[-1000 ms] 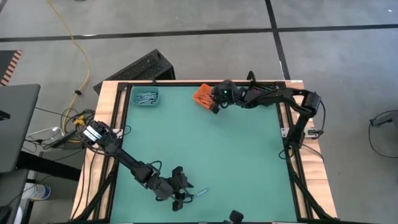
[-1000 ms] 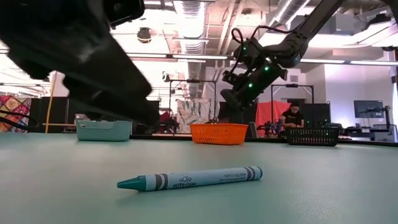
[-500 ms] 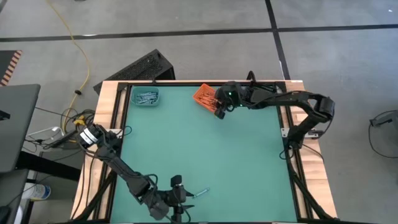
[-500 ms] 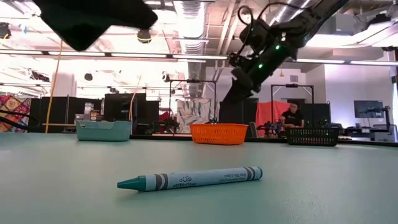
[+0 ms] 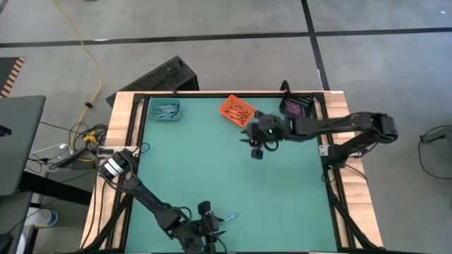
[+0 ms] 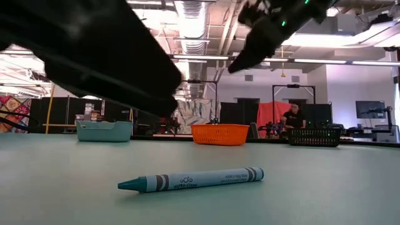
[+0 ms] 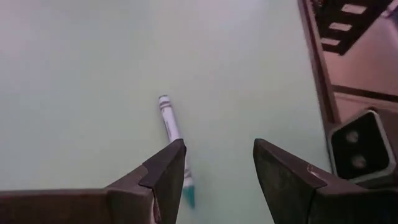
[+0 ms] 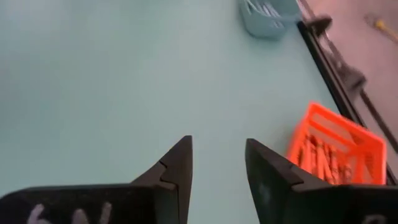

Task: Sort crayons
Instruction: Put the blue crayon into the blue bin

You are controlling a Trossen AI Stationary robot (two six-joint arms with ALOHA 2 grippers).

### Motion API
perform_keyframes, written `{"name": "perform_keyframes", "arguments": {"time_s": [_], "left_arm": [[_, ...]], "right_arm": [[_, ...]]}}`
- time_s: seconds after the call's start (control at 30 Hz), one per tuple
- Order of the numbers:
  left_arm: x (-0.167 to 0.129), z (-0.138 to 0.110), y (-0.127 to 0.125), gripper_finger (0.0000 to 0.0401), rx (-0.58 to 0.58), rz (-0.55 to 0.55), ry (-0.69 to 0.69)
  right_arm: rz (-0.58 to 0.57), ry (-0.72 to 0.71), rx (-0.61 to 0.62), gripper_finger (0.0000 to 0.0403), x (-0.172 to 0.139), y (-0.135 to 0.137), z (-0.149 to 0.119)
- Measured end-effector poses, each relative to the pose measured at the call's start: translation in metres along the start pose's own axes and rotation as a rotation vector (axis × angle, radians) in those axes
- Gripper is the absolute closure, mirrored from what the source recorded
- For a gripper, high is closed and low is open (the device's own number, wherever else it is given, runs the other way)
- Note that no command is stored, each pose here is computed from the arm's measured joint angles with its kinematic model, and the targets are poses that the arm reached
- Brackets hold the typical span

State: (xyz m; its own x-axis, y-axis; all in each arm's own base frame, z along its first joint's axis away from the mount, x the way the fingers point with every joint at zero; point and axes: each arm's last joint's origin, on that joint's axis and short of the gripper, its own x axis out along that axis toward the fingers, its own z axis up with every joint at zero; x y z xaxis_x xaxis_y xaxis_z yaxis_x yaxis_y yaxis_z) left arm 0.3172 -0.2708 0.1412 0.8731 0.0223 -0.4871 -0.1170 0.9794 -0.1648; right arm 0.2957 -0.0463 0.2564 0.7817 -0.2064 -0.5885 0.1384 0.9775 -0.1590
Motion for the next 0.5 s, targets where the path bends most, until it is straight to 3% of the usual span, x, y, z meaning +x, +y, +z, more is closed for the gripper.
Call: {"name": "perform_keyframes", "arguments": {"time_s": [0.23, 0.5], "left_arm": [[0.03, 0.002, -0.001, 0.0223, 0.067, 0.13, 0.102], [0.043, 0.005, 0.012, 0.0223, 0.04, 0.202, 0.173]], "right_arm": [[0.032, -0.062, -0.095, 0.0271, -0.024, 0.046, 0.01], [0.035, -0.09, -0.191, 0.0271, -0.039, 0.092, 0.009]]}}
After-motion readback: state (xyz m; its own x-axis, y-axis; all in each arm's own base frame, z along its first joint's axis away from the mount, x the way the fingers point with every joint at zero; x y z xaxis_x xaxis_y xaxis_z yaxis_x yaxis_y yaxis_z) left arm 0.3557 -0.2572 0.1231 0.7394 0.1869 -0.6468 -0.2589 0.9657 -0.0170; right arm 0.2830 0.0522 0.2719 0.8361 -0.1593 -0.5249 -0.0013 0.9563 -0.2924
